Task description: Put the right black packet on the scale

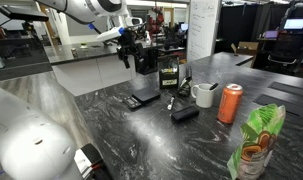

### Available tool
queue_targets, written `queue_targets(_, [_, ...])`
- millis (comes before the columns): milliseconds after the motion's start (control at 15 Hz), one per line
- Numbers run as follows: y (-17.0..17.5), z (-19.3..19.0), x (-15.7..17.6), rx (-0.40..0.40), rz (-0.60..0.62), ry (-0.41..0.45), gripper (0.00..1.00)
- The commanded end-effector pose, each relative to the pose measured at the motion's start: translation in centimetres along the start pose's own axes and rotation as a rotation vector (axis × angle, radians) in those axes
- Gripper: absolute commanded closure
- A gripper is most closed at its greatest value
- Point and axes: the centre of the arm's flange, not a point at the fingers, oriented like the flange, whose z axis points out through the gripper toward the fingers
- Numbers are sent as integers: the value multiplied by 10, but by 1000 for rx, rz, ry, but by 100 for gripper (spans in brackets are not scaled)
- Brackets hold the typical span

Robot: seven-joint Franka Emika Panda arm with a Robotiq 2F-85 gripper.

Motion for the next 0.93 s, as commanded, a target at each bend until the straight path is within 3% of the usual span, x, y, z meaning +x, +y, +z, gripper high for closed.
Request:
queue_targets(0, [44,-12,6,-25,41,-15,0])
queue_targets(267, [84,-4,32,13,11,-9,0])
queue_targets(667, [101,32,73,63,-254,23,0])
queue_targets(867, [95,35,60,57,-235,5,0])
